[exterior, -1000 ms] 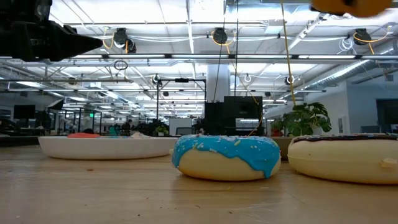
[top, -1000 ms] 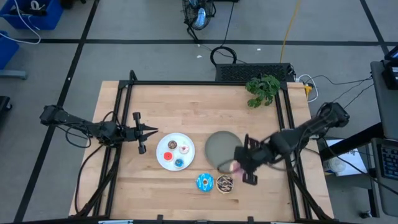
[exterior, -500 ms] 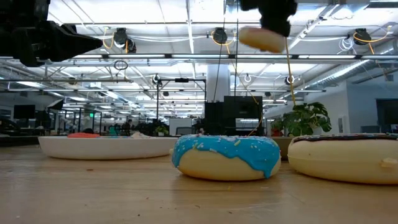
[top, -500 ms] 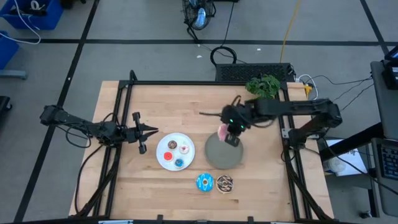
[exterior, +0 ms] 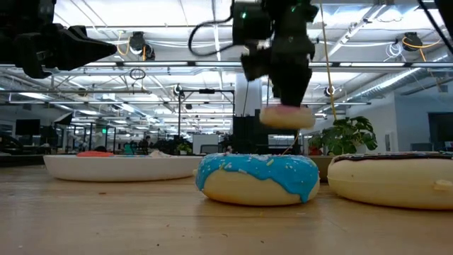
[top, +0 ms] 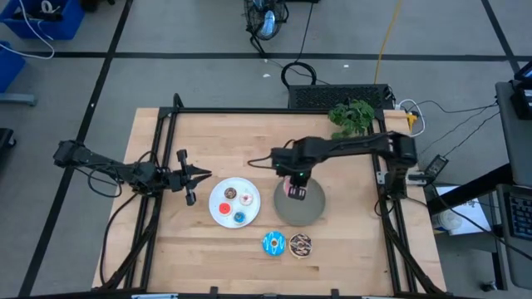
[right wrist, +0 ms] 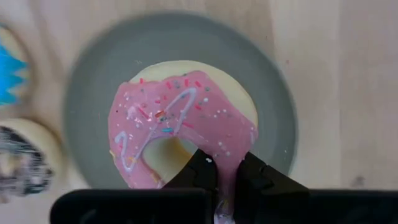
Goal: Pick & Place donuts
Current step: Put the big pink donut on the gray plate
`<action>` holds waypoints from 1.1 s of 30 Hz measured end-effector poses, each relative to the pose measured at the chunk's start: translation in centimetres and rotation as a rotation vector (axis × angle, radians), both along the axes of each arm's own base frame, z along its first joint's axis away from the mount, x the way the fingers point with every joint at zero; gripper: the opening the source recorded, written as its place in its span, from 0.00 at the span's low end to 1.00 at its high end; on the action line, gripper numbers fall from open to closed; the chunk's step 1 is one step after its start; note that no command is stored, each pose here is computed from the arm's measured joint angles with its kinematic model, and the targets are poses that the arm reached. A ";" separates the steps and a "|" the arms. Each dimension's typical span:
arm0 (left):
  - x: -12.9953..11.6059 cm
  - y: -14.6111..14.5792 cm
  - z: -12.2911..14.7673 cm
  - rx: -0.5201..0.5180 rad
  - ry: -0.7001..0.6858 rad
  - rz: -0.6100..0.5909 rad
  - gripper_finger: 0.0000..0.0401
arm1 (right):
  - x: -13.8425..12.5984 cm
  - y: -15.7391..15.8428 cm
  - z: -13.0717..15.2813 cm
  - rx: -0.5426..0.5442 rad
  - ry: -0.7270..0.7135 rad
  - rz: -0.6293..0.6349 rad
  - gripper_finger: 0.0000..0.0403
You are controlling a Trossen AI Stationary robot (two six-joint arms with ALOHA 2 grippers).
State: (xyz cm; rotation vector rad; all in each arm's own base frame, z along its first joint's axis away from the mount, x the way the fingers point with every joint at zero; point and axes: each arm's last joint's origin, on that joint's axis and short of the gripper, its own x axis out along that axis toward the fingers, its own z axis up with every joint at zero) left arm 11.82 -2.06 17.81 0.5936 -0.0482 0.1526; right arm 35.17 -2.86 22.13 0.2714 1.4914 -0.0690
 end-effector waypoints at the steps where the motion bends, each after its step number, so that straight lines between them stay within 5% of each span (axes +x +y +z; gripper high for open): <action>1: 0.0 0.0 0.0 0.000 -0.001 0.000 0.09 | 0.2 0.0 -0.7 0.000 0.016 0.016 0.03; 10: 0.0 0.0 0.0 -0.007 -0.001 -0.001 0.09 | 1.2 -0.2 -4.2 0.008 0.103 0.062 0.03; 26: 0.0 0.0 0.0 -0.019 -0.005 -0.003 0.09 | -0.8 -0.8 -7.3 -0.037 0.160 0.020 0.04; 33: 0.0 0.0 0.0 -0.023 -0.006 -0.003 0.09 | -1.0 -0.4 -7.0 -0.089 0.156 0.040 0.18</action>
